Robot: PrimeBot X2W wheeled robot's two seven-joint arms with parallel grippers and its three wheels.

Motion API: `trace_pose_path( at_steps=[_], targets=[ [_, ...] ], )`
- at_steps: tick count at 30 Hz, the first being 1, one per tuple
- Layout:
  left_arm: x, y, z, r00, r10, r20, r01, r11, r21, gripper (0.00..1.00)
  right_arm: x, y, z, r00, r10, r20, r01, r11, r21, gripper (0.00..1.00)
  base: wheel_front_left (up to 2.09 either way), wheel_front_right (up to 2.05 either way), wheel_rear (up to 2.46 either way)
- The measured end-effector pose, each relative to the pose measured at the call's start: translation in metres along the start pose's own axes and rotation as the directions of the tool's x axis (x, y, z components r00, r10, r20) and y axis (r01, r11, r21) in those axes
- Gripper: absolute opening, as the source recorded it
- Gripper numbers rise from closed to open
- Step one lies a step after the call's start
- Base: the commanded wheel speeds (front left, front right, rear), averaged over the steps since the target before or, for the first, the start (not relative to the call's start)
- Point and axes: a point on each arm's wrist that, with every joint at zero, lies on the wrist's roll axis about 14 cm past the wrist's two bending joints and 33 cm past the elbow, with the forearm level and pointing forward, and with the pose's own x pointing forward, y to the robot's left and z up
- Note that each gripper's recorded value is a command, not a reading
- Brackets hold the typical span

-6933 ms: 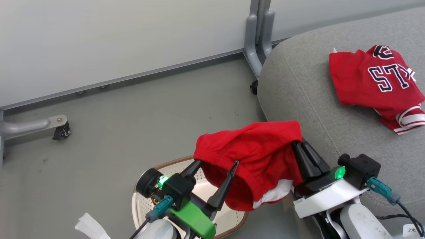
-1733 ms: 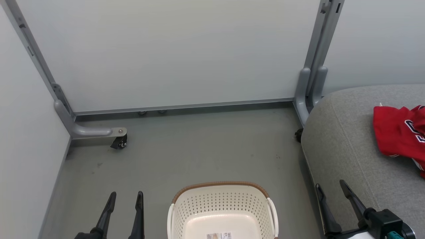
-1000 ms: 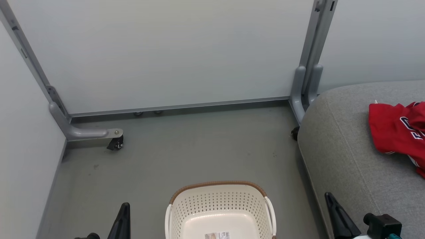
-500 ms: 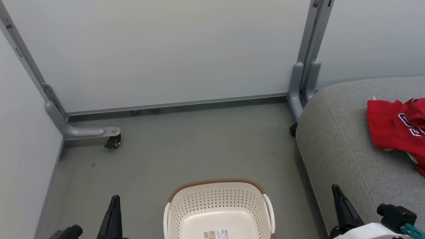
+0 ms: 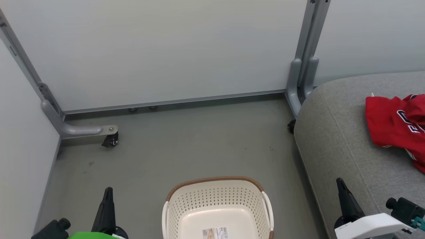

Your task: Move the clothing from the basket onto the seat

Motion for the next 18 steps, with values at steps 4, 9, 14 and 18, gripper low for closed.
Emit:
trace_pose_path(
  at_steps=[4,9,14,18],
  targets=[
    [0.004,0.001,0.002,1.000,0.006,-0.001,-0.006,0.999,-0.052,0.00,0.003,-0.002,0.002,1.000,-0.008,0.003,0.008,0.999,0.053,0.00,0.00,0.00,0.00],
    [0.009,0.001,0.004,1.000,0.011,-0.001,-0.011,0.994,-0.113,0.00,0.005,-0.005,0.004,1.000,-0.022,0.004,0.022,0.993,0.118,0.00,0.00,0.00,0.00],
    [0.013,0.001,0.005,1.000,0.012,-0.003,-0.013,0.986,-0.168,0.00,0.008,-0.007,0.006,1.000,-0.030,0.002,0.030,0.984,0.176,0.00,0.00,0.00,0.00],
    [0.016,0.002,0.005,1.000,0.017,-0.009,-0.019,0.976,-0.216,0.00,0.010,-0.009,0.008,0.999,-0.037,0.003,0.035,0.974,0.222,0.00,0.00,0.00,0.00]
  ],
)
